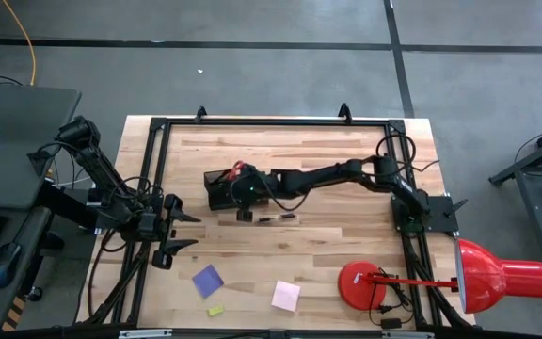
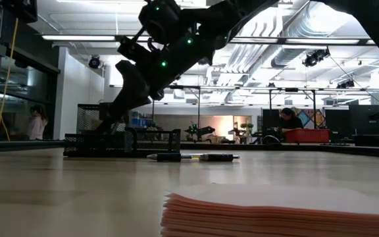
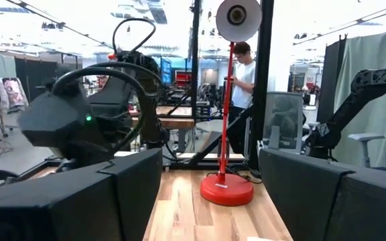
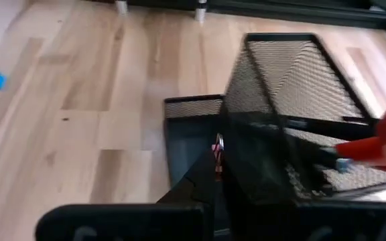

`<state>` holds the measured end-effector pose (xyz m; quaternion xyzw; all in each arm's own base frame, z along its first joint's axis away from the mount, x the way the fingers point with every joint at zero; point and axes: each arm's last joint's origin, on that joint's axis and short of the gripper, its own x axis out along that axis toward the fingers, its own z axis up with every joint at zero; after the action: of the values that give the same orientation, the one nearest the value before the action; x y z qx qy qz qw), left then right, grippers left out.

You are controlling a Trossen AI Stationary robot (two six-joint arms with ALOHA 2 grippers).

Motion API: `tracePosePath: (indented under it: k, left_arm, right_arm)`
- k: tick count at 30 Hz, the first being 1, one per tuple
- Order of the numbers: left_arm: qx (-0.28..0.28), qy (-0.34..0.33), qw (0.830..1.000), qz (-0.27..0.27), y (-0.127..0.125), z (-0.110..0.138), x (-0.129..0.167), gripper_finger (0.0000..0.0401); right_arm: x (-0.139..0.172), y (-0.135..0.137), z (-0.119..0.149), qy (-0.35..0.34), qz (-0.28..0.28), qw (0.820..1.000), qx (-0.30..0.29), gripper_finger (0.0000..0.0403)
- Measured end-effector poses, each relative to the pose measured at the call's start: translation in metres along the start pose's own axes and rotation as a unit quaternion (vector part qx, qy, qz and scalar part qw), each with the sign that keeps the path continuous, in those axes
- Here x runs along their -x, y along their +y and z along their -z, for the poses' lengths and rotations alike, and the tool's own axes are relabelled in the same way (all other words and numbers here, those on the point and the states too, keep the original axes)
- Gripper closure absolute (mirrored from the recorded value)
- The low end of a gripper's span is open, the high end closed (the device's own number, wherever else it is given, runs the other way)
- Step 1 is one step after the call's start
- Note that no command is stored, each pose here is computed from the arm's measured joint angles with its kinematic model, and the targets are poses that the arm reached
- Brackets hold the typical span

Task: Pick and place office supplies into organizer
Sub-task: Put the middle pink binder clip into the desk organizer

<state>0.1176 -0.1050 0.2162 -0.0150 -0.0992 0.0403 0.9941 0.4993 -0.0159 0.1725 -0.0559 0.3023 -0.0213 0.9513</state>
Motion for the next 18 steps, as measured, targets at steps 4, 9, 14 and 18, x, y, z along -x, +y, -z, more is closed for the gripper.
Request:
tracePosePath:
  k: [4,9,14,18]
  left_arm:
    - [0.0,0.0,1.0,0.0,0.0,0.0,0.0,0.0162]
    - [-0.001,0.0,1.0,0.0,0.0,0.0,0.0,0.0162]
    - [-0.002,0.0,1.0,0.0,0.0,0.0001,0.0,0.0162]
    - [-0.002,0.0,1.0,0.0,0.0,0.0001,0.0,0.0162]
  right_arm:
    - [0.0,0.0011,0.0001,0.0,-0.003,1.0,0.001,0.0403]
    - [0.0,0.0017,-0.0011,-0.007,-0.014,1.0,0.001,0.0402]
    - [-0.0016,0.0033,-0.0026,-0.023,-0.031,0.999,-0.002,0.0383]
    - [-0.0016,0.0031,-0.003,-0.025,-0.029,0.999,-0.002,0.0349]
